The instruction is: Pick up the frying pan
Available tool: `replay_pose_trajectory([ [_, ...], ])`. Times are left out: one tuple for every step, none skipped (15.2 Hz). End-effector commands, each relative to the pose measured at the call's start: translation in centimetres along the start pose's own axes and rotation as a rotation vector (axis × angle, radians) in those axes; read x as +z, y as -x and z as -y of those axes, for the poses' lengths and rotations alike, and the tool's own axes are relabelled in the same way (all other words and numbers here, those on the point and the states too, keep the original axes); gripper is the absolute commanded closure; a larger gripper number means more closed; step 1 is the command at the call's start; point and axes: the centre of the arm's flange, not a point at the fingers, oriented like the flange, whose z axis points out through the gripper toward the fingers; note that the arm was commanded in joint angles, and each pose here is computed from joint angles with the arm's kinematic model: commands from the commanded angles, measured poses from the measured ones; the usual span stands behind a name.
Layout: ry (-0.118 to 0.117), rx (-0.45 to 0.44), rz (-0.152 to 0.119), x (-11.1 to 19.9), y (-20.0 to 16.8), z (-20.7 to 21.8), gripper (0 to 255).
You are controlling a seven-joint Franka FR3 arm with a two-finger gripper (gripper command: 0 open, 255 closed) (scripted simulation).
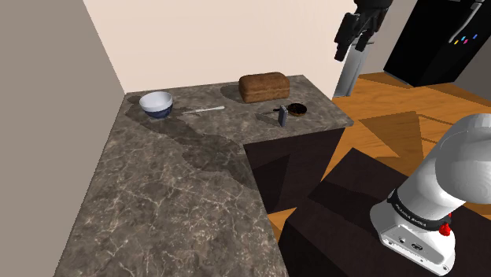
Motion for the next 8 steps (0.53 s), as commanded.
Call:
replay_pose_trajectory([
  [0.0,0.0,0.0,0.0,0.0,0.0,0],
  [-0.005,-0.02,0.007,0.9,-0.6,-0.9,0],
  [-0.01,-0.04,0.014,1.8,-1.2,-1.8,0],
  [-0.015,-0.06,0.02,2.7,-1.9,-2.6,0],
  [-0.021,-0.08,0.027,3.7,-2.5,-3.5,0],
  [-0.026,-0.1,0.034,4.6,-3.2,-4.3,0],
  [-0.031,-0.12,0.041,5.6,-3.8,-5.1,0],
  [-0.036,-0.14,0.048,6.5,-4.5,-5.9,0],
])
